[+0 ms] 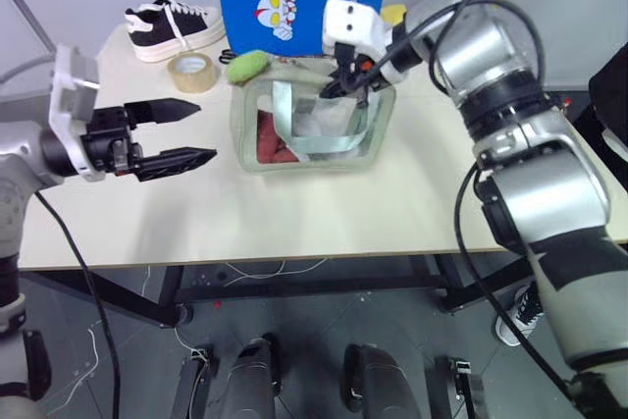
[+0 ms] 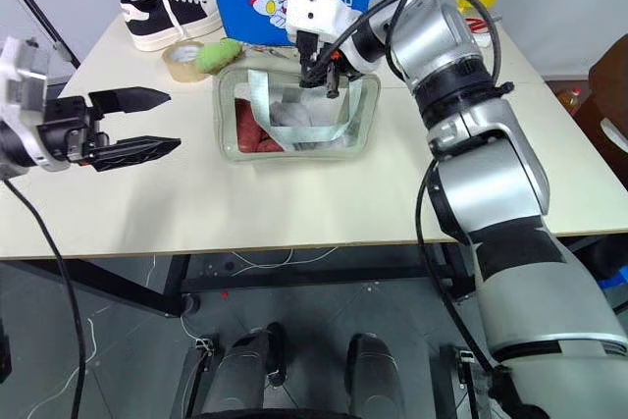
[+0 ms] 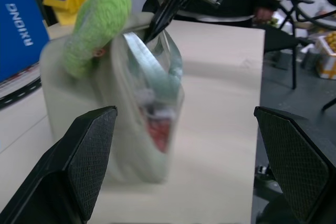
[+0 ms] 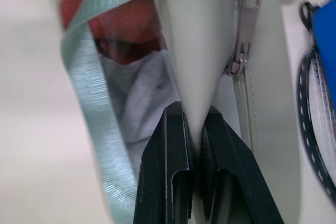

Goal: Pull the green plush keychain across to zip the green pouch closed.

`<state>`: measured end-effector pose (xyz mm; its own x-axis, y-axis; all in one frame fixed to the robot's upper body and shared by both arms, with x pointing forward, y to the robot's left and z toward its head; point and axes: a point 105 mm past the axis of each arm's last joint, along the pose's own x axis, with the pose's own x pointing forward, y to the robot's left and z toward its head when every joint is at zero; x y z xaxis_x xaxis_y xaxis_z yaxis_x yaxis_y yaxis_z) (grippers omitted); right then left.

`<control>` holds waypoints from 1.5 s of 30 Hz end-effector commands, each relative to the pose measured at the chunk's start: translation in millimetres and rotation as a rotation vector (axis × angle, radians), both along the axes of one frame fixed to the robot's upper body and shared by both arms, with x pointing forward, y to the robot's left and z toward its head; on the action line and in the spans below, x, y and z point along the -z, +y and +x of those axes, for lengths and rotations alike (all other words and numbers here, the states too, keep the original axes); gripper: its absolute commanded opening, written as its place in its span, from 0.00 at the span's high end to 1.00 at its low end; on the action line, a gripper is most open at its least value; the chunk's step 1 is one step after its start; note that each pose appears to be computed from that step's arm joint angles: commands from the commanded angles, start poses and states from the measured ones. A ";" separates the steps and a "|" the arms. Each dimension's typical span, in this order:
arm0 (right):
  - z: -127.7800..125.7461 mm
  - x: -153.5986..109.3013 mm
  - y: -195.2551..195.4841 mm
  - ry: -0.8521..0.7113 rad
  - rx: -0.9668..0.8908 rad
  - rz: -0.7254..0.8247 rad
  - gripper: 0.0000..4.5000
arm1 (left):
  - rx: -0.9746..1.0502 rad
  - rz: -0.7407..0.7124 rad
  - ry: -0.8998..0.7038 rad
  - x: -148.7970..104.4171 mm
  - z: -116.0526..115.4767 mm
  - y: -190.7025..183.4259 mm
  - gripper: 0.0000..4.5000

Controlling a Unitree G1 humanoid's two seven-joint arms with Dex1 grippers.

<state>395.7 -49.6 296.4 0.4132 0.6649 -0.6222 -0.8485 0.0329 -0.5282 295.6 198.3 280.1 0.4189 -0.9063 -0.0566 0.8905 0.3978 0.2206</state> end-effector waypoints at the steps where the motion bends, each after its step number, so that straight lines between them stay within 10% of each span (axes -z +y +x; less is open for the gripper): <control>1: -12.4 -8.4 -5.5 -0.039 0.025 -0.041 0.99 | 0.018 0.010 -0.047 -9.6 -0.2 -2.3 0.00; 13: -35.5 -33.4 -17.7 -0.203 0.094 -0.100 0.99 | 0.054 0.029 -0.031 -6.5 1.9 -6.7 0.00; 26: -28.3 31.8 1.4 -0.003 0.211 -0.038 0.99 | 0.054 0.060 -0.025 -0.6 -1.8 -6.0 0.00; 35: -29.2 15.8 0.2 0.041 0.294 0.090 0.01 | 0.077 0.058 -0.024 -0.8 1.1 -10.5 0.00; 45: -55.8 -17.9 -58.2 -0.009 0.195 0.070 0.00 | 0.100 0.070 -0.017 0.9 0.4 -12.1 0.00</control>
